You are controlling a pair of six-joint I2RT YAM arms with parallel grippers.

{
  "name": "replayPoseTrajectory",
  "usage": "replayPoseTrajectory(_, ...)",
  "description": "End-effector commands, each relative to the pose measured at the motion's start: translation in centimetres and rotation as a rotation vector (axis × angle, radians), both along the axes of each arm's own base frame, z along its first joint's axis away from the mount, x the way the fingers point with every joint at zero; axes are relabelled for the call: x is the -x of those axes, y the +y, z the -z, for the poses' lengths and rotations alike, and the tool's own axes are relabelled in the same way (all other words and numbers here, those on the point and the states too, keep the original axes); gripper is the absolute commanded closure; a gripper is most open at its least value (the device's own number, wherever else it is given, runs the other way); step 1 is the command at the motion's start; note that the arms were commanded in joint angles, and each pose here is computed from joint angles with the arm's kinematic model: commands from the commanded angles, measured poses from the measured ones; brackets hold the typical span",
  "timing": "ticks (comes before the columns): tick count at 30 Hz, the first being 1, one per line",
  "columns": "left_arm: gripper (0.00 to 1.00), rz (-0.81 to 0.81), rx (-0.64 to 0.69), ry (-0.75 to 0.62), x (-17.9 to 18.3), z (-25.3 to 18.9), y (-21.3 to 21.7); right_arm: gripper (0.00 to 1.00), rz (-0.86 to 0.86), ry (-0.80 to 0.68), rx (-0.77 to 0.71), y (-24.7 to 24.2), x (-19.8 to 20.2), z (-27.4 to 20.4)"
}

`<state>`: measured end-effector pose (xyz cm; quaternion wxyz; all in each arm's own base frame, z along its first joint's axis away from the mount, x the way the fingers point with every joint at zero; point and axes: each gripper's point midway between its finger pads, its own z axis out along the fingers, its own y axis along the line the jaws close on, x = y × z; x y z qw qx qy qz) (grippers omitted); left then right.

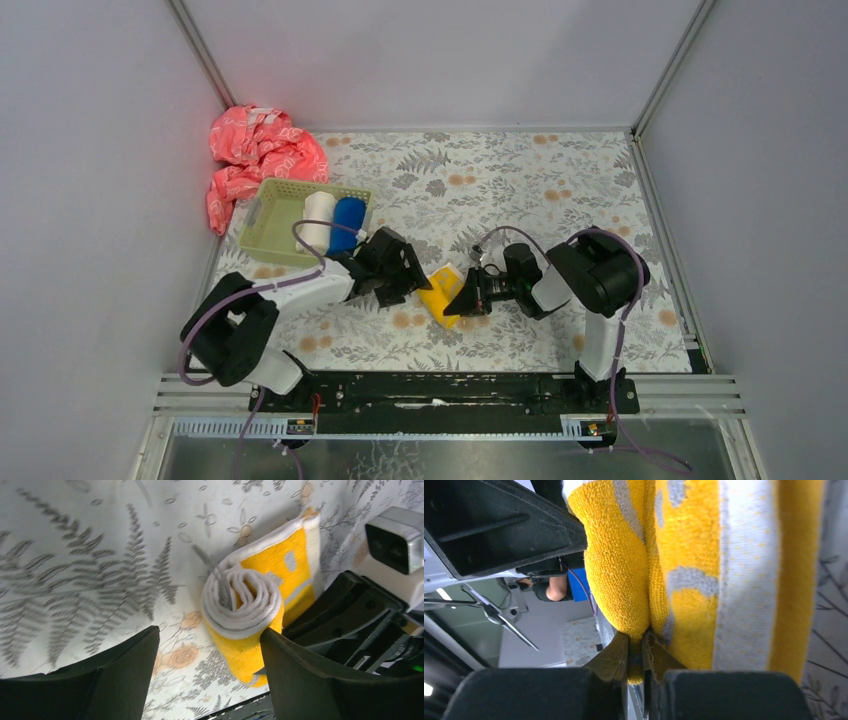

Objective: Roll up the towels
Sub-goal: Roll the towel at the center of the board.

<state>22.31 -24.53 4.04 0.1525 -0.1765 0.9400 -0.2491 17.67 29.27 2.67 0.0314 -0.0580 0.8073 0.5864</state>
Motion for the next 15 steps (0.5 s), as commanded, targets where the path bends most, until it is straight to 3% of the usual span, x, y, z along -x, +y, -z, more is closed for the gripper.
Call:
replayPoseTrajectory(1, 0.29, 0.029, 0.056, -0.068, -2.4, -1.0, -2.8, 0.88, 0.031, 0.089, -0.068, -0.2, 0.2, -0.5)
replayPoseTrajectory(4, 0.35, 0.036, 0.027, -0.049, -2.6, 0.3, -2.8, 0.82, 0.046, 0.086, -0.056, -0.2, 0.0, -0.3)
replayPoseTrajectory(9, 0.49, 0.025, -0.022, -0.003, -1.7, 2.5, -1.7, 0.54, 0.044, 0.007, 0.047, -0.8, -0.4, -0.2)
replayPoseTrajectory(15, 0.54, 0.012, -0.056, 0.031, -0.8, 4.0, -0.8, 0.4, 0.025, -0.294, 0.432, -4.1, -2.1, -0.5)
